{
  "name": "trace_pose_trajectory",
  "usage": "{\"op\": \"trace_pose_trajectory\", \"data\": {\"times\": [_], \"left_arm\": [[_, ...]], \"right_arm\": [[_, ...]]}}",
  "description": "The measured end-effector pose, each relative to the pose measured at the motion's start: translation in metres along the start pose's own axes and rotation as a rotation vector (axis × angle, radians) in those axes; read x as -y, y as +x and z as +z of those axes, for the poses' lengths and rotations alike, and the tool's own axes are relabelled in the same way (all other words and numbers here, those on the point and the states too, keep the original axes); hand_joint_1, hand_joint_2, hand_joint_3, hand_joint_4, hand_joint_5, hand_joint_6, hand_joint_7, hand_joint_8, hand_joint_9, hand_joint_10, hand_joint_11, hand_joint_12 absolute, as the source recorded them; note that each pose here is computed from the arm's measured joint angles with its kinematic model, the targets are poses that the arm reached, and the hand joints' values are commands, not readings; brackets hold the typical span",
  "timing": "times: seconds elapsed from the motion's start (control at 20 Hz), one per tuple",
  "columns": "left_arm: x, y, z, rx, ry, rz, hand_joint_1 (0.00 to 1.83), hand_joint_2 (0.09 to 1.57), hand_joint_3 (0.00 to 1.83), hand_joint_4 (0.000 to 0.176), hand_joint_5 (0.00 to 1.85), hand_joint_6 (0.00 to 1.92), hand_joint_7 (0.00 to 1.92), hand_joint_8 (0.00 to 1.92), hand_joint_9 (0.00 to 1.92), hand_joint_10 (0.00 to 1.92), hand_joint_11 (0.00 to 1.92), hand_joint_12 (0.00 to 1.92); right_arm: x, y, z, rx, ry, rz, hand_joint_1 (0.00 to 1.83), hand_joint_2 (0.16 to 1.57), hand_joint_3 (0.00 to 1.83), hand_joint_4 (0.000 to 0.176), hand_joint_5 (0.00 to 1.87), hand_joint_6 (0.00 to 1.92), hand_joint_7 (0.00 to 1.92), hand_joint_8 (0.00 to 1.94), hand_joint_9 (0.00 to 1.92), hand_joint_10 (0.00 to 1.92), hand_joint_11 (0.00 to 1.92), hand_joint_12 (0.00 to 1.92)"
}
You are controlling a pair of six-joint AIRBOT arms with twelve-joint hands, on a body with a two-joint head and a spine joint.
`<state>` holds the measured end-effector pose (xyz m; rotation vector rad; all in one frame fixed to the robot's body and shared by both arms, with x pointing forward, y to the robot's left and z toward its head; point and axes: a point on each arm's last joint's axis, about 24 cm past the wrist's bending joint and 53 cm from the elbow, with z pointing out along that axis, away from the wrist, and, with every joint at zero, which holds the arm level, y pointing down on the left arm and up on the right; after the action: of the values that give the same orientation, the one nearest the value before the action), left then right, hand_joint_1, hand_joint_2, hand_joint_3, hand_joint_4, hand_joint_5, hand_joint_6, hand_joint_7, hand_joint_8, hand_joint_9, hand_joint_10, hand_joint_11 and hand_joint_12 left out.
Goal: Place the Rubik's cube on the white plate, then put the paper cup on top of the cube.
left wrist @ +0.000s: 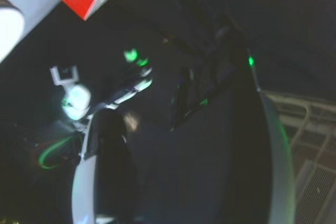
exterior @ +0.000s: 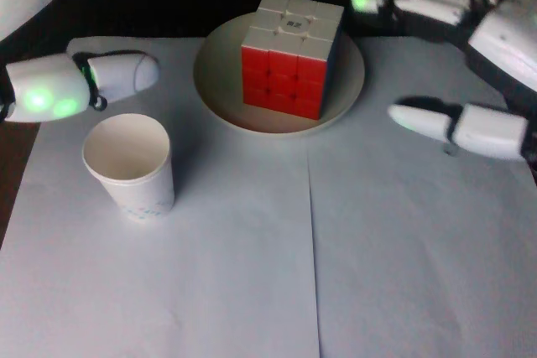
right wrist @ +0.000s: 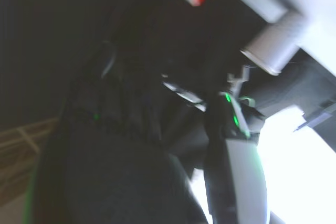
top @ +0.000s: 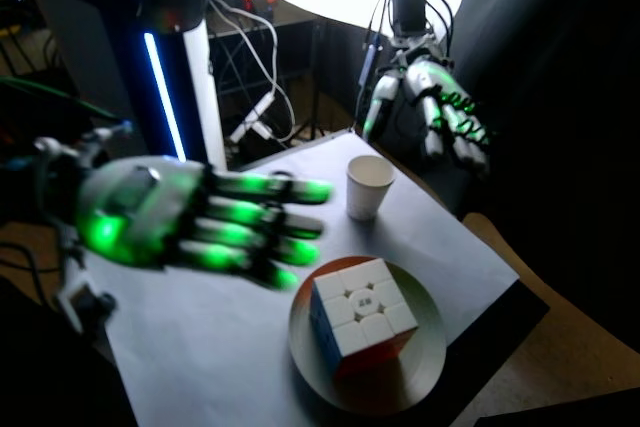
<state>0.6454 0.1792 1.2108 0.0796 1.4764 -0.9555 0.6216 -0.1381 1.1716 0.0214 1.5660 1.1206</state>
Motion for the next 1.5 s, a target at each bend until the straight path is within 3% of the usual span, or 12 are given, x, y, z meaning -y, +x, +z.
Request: {"op": "trace_pose_trajectory", "data": {"times": [0.15,0.4,0.5,0.65,0.85,1.05,1.2,1.25,1.35,1.4,1.45,1.5], "left_arm": [[0.002,0.003,-0.012,-0.026,-0.003,0.014,0.40,1.04,0.00,0.107,0.08,0.00,0.02,0.00,0.00,0.00,0.00,0.28],[-0.001,0.015,-0.039,-0.100,-0.038,0.034,0.60,0.97,0.00,0.115,0.07,0.00,0.07,0.00,0.09,0.01,0.00,0.66],[-0.004,0.021,-0.045,-0.119,-0.053,0.035,0.53,0.98,0.00,0.041,0.09,0.00,0.10,0.00,0.12,0.01,0.00,0.74],[-0.009,0.036,-0.044,-0.154,-0.069,0.018,0.64,0.97,0.00,0.127,0.01,0.00,0.05,0.00,0.03,0.00,0.00,0.31],[-0.020,0.059,-0.042,-0.201,-0.097,-0.005,0.70,0.97,0.00,0.105,0.00,0.00,0.03,0.01,0.01,0.00,0.02,0.01],[-0.037,0.078,-0.041,-0.253,-0.145,-0.023,0.78,0.98,0.00,0.125,0.04,0.01,0.08,0.02,0.03,0.01,0.00,0.00],[-0.040,0.084,-0.040,-0.263,-0.154,-0.029,0.92,1.01,0.01,0.100,0.14,0.01,0.25,0.02,0.20,0.01,0.00,0.20],[-0.043,0.086,-0.041,-0.266,-0.164,-0.034,0.92,1.05,0.01,0.058,0.24,0.02,0.35,0.02,0.31,0.05,0.00,0.70],[-0.045,0.087,-0.040,-0.267,-0.170,-0.034,0.98,1.09,0.00,0.063,0.39,0.13,0.51,0.04,0.18,0.73,0.00,1.28],[-0.045,0.087,-0.040,-0.266,-0.172,-0.038,1.05,1.09,0.00,0.064,0.31,0.84,0.31,1.13,0.16,1.52,0.00,1.84],[-0.044,0.086,-0.040,-0.263,-0.169,-0.039,1.07,1.10,0.00,0.091,0.21,1.28,0.21,1.64,0.18,1.89,0.02,1.92],[-0.044,0.086,-0.040,-0.260,-0.167,-0.040,1.08,1.10,0.00,0.087,0.24,1.38,0.25,1.66,0.26,1.90,0.15,1.92]], "right_arm": [[0.010,0.008,-0.018,-0.038,0.048,-0.009,0.88,1.25,0.00,0.000,0.20,1.11,0.30,1.09,0.27,1.28,0.05,1.78],[0.017,0.008,-0.024,-0.037,0.076,-0.012,0.81,1.27,0.00,0.000,0.17,1.06,0.25,1.15,0.20,1.36,0.00,1.67],[0.016,0.007,-0.024,-0.037,0.071,-0.016,0.84,1.26,0.00,0.000,0.14,1.11,0.21,1.20,0.17,1.33,0.00,1.72],[0.016,0.007,-0.025,-0.036,0.073,-0.015,0.85,1.25,0.00,0.000,0.16,1.16,0.27,1.31,0.25,1.40,0.00,1.74],[0.017,0.007,-0.025,-0.036,0.074,-0.014,0.87,1.25,0.00,0.000,0.14,1.12,0.28,1.24,0.26,1.38,0.01,1.78],[0.017,0.007,-0.025,-0.035,0.074,-0.015,0.90,1.23,0.00,0.000,0.15,1.14,0.27,1.31,0.26,1.45,0.03,1.84],[0.017,0.007,-0.024,-0.035,0.074,-0.012,0.90,1.24,0.00,0.000,0.14,1.13,0.25,1.28,0.24,1.45,0.03,1.85],[0.016,0.008,-0.024,-0.035,0.073,-0.011,0.90,1.24,0.00,0.000,0.14,1.13,0.25,1.28,0.24,1.44,0.04,1.84],[0.017,0.008,-0.024,-0.037,0.075,-0.011,0.92,1.24,0.00,0.000,0.13,1.13,0.25,1.25,0.26,1.40,0.07,1.80],[0.017,0.008,-0.024,-0.035,0.074,-0.010,0.93,1.24,0.00,0.000,0.14,1.13,0.26,1.27,0.25,1.42,0.00,1.81],[0.017,0.008,-0.024,-0.035,0.074,-0.010,0.96,1.23,0.00,0.000,0.16,1.13,0.23,1.28,0.24,1.45,0.04,1.84],[0.017,0.008,-0.024,-0.036,0.074,-0.010,0.96,1.23,0.00,0.000,0.14,1.13,0.23,1.27,0.24,1.45,0.06,1.84]]}}
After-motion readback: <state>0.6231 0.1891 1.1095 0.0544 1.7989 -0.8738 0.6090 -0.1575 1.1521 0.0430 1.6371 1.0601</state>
